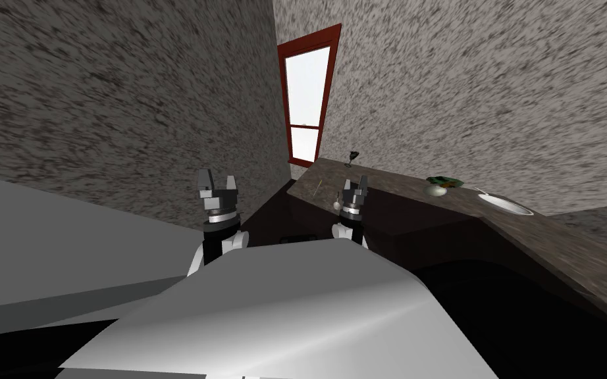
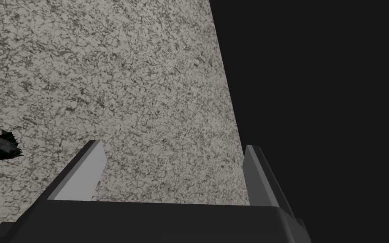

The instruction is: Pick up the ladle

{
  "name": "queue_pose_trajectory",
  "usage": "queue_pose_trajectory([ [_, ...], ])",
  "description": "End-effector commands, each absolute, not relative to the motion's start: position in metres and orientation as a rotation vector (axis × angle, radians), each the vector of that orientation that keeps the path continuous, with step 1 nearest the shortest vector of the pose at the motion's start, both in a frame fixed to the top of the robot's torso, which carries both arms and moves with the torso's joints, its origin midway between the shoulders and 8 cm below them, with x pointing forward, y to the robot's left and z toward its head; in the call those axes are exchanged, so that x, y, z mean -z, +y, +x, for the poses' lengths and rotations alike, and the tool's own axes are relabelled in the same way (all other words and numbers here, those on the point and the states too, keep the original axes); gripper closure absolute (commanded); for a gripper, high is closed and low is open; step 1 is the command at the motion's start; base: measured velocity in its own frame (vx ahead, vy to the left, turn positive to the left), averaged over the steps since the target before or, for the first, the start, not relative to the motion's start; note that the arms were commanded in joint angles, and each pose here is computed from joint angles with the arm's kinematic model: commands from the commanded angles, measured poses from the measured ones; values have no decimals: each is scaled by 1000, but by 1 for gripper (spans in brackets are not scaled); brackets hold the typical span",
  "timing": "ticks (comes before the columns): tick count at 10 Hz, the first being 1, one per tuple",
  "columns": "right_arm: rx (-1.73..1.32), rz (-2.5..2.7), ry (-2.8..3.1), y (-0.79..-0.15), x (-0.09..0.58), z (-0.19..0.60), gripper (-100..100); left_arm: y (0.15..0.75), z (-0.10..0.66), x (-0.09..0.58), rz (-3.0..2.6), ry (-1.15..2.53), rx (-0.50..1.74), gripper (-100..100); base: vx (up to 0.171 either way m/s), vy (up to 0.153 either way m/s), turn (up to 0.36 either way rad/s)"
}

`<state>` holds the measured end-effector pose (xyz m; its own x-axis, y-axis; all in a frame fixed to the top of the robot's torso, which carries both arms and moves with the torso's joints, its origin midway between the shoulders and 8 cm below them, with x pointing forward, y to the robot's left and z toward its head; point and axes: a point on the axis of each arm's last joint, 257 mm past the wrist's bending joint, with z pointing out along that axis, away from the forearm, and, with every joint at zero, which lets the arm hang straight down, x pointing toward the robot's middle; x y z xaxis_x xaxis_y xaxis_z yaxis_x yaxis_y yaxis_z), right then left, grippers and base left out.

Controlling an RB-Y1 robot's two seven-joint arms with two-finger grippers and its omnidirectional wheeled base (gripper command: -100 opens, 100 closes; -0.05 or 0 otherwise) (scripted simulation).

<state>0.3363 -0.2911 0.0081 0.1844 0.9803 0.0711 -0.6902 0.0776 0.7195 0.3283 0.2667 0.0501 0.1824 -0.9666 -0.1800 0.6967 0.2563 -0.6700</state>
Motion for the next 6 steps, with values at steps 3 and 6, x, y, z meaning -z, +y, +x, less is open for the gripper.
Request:
queue_pose_trajectory([
  [3, -1350, 595, 589, -266, -19, 335, -100, 267, 328, -50, -499, 654, 1244, 0, -8, 15, 65],
  [6, -1362, 485, 659, -242, -27, 333, -100, 267, 328, -50, -499, 654, 1244, 0, -7, 18, 61],
])
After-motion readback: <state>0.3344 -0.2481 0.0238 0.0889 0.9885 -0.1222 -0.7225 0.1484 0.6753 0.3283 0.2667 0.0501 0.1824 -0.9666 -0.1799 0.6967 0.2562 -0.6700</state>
